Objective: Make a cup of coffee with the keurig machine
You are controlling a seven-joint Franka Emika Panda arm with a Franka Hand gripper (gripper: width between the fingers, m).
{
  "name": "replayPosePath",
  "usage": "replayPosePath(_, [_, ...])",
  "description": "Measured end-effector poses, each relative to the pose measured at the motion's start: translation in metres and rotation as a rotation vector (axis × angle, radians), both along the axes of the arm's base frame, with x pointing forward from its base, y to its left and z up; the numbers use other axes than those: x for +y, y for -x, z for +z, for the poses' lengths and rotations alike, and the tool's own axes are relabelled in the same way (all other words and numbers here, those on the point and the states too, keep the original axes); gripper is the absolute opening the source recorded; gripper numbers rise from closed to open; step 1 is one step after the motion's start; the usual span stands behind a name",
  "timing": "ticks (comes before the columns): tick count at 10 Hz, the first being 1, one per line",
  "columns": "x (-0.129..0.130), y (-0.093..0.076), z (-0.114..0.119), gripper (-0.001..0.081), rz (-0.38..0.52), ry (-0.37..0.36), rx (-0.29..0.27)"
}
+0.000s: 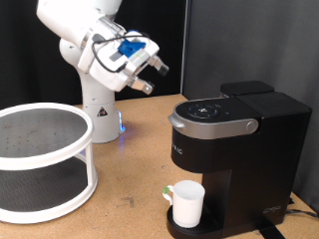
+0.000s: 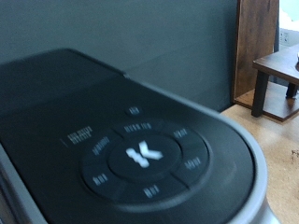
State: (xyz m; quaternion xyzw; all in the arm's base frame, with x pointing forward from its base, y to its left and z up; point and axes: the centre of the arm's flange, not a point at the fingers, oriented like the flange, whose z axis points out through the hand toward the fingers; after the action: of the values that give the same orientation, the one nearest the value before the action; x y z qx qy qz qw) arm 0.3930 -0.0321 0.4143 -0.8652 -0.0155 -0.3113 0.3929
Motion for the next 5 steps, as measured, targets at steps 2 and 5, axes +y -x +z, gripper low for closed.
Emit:
replayPosePath(2, [-0.001, 0.007, 0.025, 0.0800, -0.003, -0.013, 0.002])
replayPosePath(5, [-0.006, 0.018, 0.053, 0.0800, -0.041, -0.083, 0.026])
